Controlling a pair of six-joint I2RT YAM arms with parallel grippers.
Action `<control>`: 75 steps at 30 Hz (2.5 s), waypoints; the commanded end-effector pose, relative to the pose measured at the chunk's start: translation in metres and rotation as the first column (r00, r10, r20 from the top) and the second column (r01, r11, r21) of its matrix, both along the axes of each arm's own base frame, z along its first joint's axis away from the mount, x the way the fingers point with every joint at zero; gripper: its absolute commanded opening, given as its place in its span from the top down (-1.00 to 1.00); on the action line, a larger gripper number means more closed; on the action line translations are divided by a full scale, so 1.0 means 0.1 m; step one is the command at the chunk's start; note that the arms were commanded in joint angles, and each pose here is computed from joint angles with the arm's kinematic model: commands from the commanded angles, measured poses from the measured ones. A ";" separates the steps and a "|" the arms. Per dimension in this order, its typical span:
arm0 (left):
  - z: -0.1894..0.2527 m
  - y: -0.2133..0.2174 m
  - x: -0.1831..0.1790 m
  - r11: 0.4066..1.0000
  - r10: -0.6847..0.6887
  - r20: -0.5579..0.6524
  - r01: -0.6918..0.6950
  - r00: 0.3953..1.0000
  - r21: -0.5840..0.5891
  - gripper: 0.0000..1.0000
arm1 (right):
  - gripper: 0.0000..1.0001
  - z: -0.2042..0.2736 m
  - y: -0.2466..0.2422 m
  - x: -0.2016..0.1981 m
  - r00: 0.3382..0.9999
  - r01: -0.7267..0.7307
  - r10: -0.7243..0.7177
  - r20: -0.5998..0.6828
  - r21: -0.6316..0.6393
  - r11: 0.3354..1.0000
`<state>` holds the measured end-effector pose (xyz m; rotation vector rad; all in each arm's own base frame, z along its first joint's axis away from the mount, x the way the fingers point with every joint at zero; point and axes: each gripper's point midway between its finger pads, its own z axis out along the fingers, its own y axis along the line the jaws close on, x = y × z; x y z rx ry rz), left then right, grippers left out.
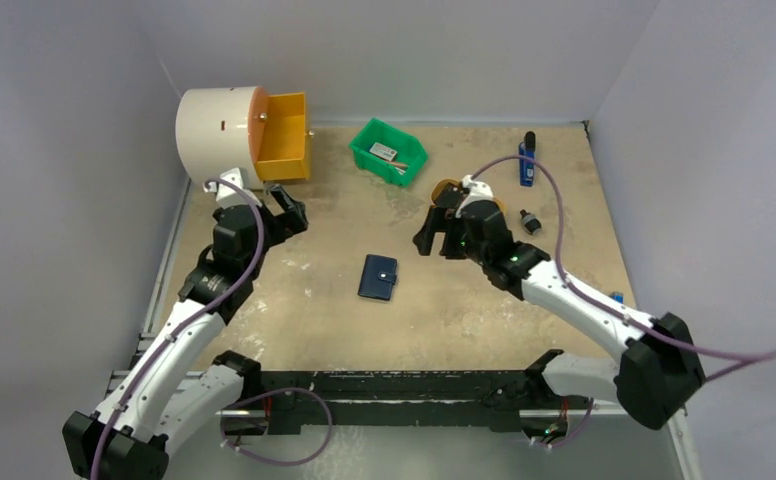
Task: Put the credit cards into the card holder
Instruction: Adjust the card holder at the center of the board.
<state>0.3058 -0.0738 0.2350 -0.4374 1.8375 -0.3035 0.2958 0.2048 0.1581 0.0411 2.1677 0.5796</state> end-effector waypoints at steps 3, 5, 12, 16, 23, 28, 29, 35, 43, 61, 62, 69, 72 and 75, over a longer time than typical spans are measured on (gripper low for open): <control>0.01 -0.37 0.07 0.983 -0.167 0.001 0.167 0.986 -0.074 -0.91 | -0.91 0.02 0.58 -0.04 0.996 -0.074 0.077 -0.052 0.053 0.996; -0.11 -0.49 0.06 0.971 -0.212 -0.042 0.206 0.976 -0.121 -0.89 | -0.91 -0.08 0.63 -0.08 0.993 -0.078 0.082 -0.087 0.042 0.996; -0.53 -0.91 -0.06 0.905 -0.335 -0.135 0.278 0.932 -0.323 -0.76 | -0.72 -0.24 0.73 -0.17 0.982 -0.140 0.136 -0.134 -0.018 0.990; -0.83 -1.11 -0.19 0.899 -0.367 -0.196 0.292 0.909 -0.327 -0.72 | -0.62 -0.40 0.73 -0.23 0.969 -0.165 0.153 -0.192 -0.046 0.985; -1.17 -1.35 -0.29 0.881 -0.418 -0.241 0.325 0.876 -0.344 -0.48 | -0.35 -0.57 0.75 -0.29 0.957 -0.178 0.162 -0.242 -0.048 0.983; -1.37 -1.41 -0.29 0.879 -0.435 -0.280 0.337 0.856 -0.337 -0.36 | -0.28 -0.68 0.74 -0.32 0.950 -0.178 0.157 -0.271 -0.054 0.983; -1.41 -1.44 -0.30 0.873 -0.447 -0.284 0.345 0.848 -0.344 -0.35 | -0.26 -0.72 0.74 -0.33 0.947 -0.180 0.157 -0.280 -0.056 0.982; -1.51 -1.62 -0.37 0.846 -0.489 -0.286 0.368 0.824 -0.385 -0.32 | -0.24 -0.81 0.77 -0.45 0.927 -0.184 0.169 -0.335 -0.013 0.983; -1.67 -1.67 -0.43 0.858 -0.482 -0.329 0.362 0.812 -0.364 -0.30 | -0.24 -0.73 0.71 -0.47 0.935 -0.160 0.148 -0.324 -0.011 0.987; -1.71 -2.06 -0.53 0.825 -0.542 -0.330 0.414 0.773 -0.384 -0.07 | -0.25 -0.60 0.58 -0.35 0.960 -0.133 0.106 -0.258 -0.088 0.987; -1.70 -2.03 -0.52 0.834 -0.529 -0.334 0.407 0.780 -0.372 -0.06 | -0.25 -0.59 0.57 -0.36 0.961 -0.134 0.107 -0.255 -0.093 0.987; -1.50 -1.71 -0.36 0.913 -0.389 -0.308 0.319 0.868 -0.253 -0.07 | -0.19 -0.54 0.65 -0.33 0.965 -0.172 0.138 -0.223 -0.139 0.975; -1.47 -1.74 -0.28 0.920 -0.377 -0.305 0.314 0.875 -0.235 -0.05 | -0.18 -0.56 0.74 -0.33 0.962 -0.192 0.152 -0.227 -0.164 0.968; -1.49 -1.79 -0.21 0.923 -0.364 -0.309 0.297 0.879 -0.244 0.04 | -0.15 -0.57 0.84 -0.33 0.959 -0.207 0.164 -0.231 -0.175 0.963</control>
